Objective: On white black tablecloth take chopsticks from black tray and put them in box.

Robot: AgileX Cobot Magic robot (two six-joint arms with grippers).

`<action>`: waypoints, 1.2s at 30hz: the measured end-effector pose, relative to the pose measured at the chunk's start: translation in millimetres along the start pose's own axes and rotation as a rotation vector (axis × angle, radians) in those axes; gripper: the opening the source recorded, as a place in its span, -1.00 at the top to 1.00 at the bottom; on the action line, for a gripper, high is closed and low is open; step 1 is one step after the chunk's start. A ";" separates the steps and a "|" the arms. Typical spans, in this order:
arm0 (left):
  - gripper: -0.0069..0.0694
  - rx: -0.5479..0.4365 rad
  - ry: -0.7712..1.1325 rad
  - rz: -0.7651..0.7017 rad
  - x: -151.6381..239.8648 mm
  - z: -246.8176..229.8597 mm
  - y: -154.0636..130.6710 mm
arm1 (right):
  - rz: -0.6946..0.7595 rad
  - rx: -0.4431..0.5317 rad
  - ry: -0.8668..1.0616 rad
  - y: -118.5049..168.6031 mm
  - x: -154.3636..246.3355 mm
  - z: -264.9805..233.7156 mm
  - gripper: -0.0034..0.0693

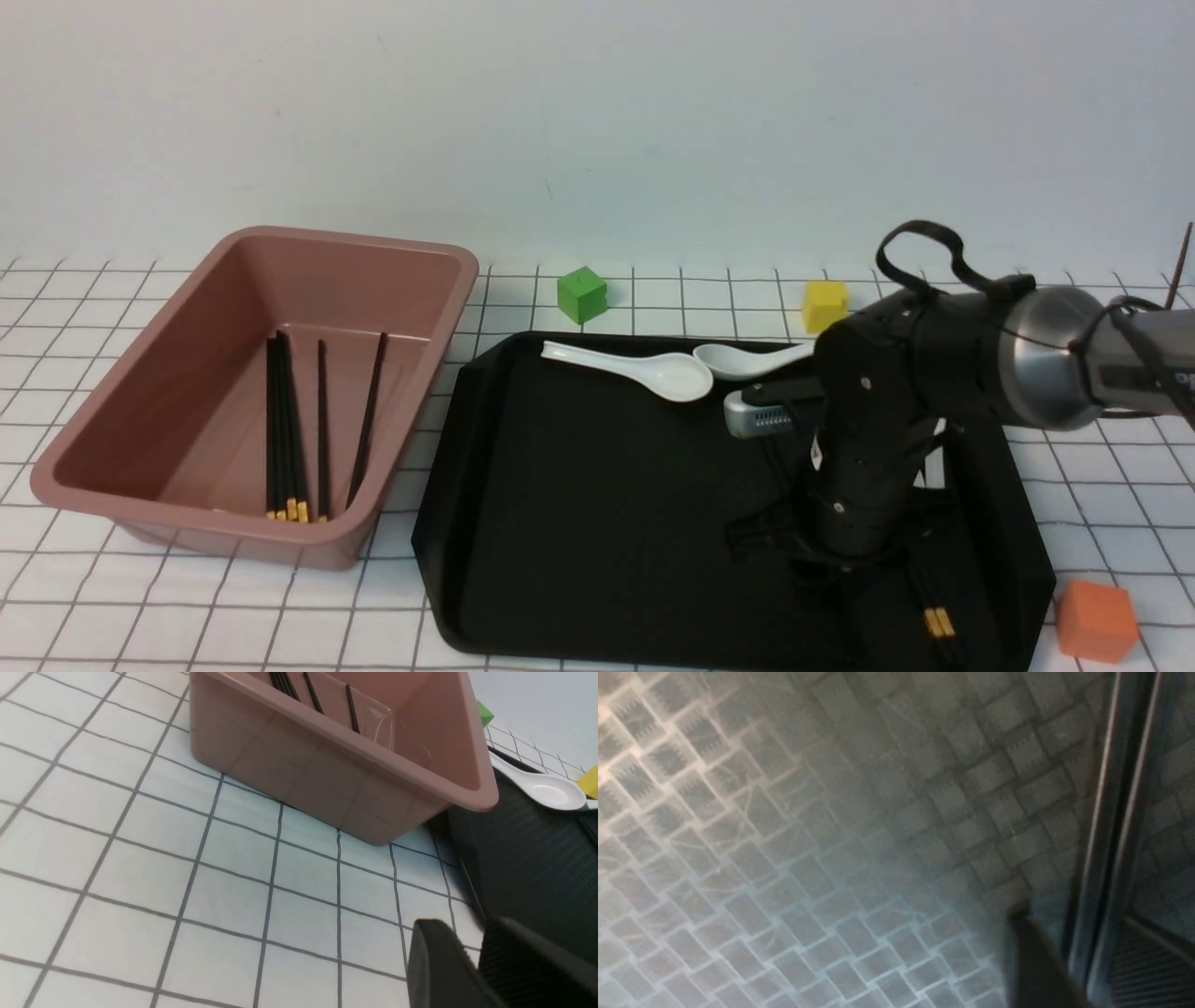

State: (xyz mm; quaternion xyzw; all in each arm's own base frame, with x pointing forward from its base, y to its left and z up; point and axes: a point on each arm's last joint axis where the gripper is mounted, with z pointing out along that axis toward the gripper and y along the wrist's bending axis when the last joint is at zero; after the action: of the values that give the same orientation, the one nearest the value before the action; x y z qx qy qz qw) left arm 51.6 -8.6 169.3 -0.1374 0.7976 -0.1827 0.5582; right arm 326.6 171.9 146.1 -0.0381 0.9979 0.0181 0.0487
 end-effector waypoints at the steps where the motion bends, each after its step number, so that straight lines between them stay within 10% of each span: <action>1: 0.39 0.000 0.000 0.000 0.0 0.0 0.0 | -0.002 0.003 0.003 -0.3 0.3 0.0 0.46; 12: 0.37 0.000 0.000 0.000 0.0 0.0 0.0 | -0.031 0.086 0.074 -12.9 17.4 -34.8 0.60; 18: 0.35 0.000 0.000 0.000 0.0 0.0 0.0 | 0.003 -0.026 -0.062 -10.1 21.5 -99.4 0.60; 28: 0.34 0.000 0.000 0.000 0.0 0.0 0.0 | -0.245 -0.586 -0.615 136.5 -32.8 -164.6 0.60; 36: 0.33 0.000 0.000 0.000 0.0 0.0 0.0 | -0.284 -0.679 -0.757 217.3 -59.3 -97.7 0.38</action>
State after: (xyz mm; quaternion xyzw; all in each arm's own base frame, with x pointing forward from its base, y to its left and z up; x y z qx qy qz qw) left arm 51.6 -8.6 169.3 -0.1374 0.7976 -0.1827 0.5582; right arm 359.2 389.0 256.1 -0.1774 0.8335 0.3462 0.3924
